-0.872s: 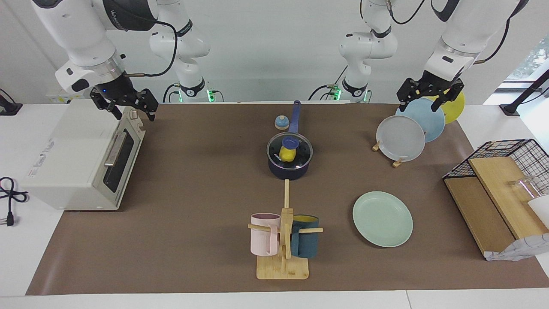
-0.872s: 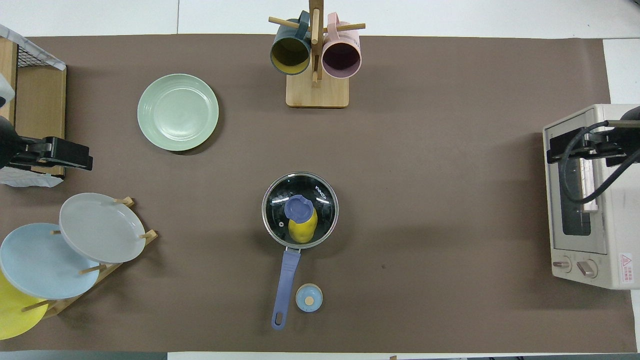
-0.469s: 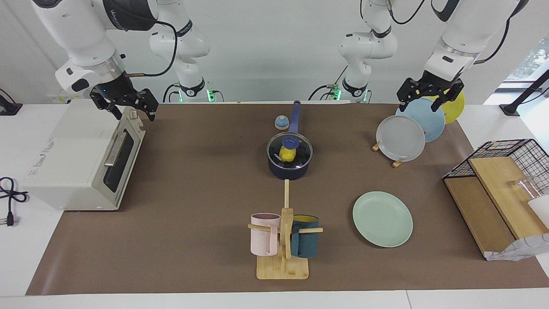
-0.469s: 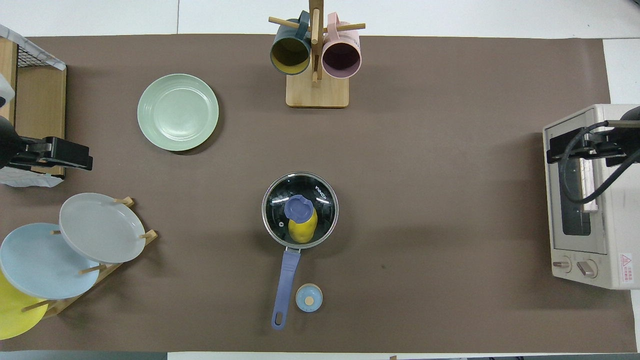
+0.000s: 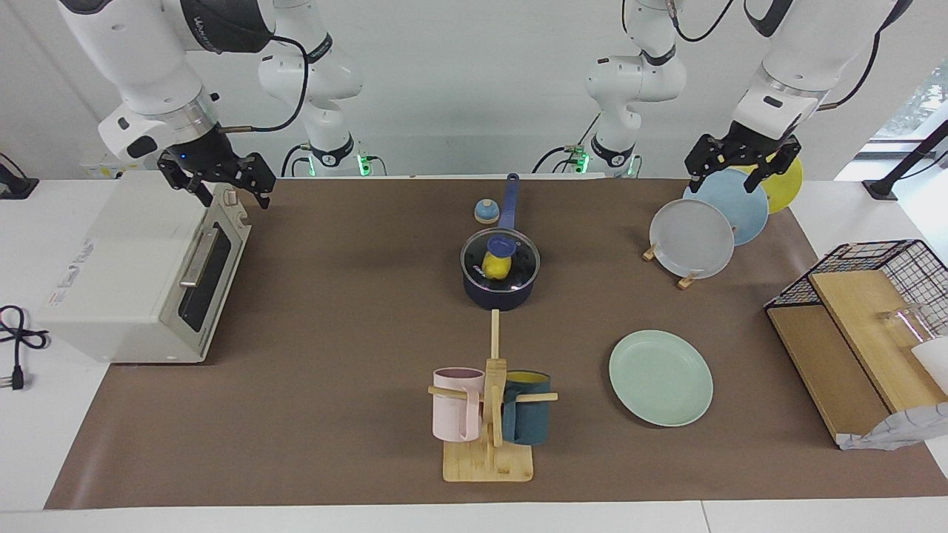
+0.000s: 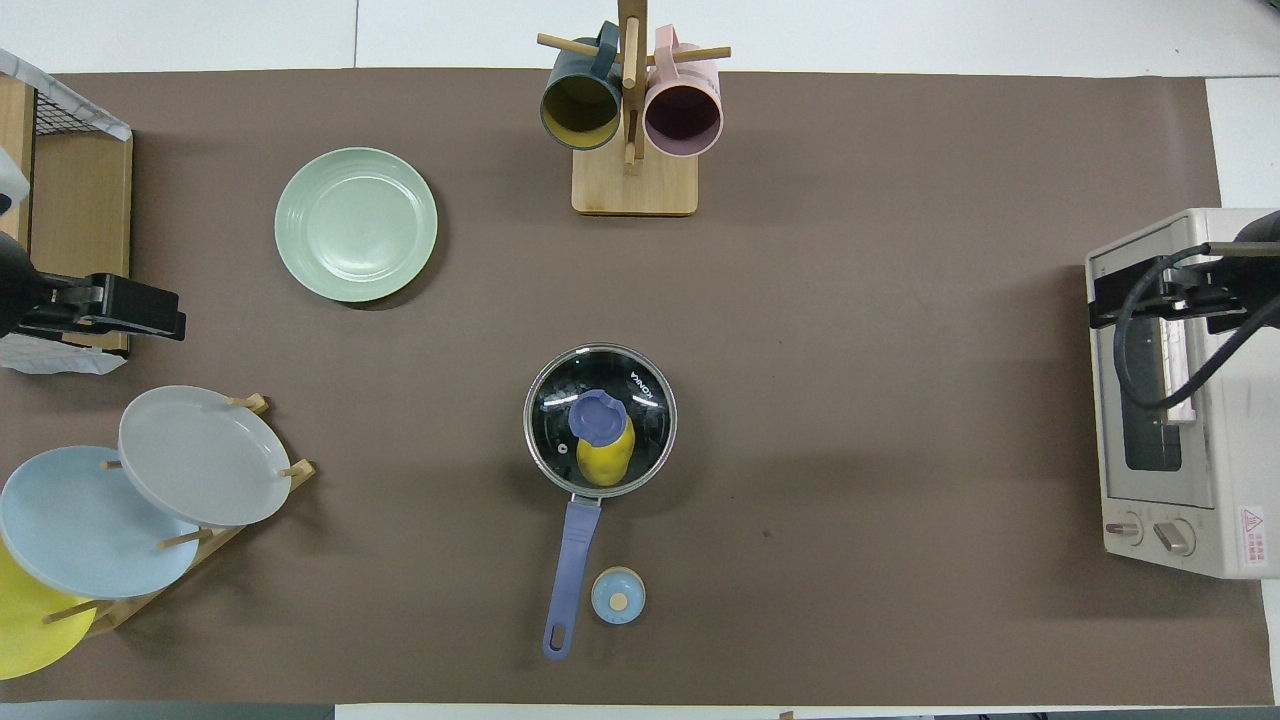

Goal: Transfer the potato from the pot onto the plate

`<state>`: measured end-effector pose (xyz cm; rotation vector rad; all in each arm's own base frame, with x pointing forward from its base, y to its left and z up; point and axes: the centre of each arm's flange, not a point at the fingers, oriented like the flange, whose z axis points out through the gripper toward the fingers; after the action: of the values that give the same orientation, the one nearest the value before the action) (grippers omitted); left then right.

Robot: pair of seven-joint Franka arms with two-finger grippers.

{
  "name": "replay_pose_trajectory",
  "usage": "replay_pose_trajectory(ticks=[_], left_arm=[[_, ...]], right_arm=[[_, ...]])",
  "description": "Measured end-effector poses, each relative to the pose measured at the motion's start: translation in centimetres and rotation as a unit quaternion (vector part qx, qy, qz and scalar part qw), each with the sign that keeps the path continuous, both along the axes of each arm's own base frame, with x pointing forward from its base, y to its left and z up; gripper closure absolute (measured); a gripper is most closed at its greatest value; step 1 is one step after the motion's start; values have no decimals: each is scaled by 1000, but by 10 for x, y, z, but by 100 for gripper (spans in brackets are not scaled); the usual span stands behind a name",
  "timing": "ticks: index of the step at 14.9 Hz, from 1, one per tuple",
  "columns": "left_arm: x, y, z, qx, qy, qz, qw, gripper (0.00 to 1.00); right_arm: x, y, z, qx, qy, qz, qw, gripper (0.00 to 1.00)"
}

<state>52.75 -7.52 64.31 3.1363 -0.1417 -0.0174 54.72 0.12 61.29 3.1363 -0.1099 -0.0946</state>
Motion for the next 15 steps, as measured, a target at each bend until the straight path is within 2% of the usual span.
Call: replay_pose_trajectory(ticks=[4, 7, 11, 15], left_arm=[[0, -1, 1, 0, -1, -1, 1000, 0], [-1, -2, 1, 0, -1, -2, 1000, 0], [-1, -2, 1, 0, -1, -2, 1000, 0], [-1, -3, 1, 0, -1, -3, 1000, 0]], right_arm=[[1, 6, 0, 1, -3, 9, 1000, 0], [2, 39, 0, 10, -11, 35, 999, 0], [8, 126, -12, 30, -36, 52, 998, 0], [7, 254, -49, 34, -39, 44, 998, 0]])
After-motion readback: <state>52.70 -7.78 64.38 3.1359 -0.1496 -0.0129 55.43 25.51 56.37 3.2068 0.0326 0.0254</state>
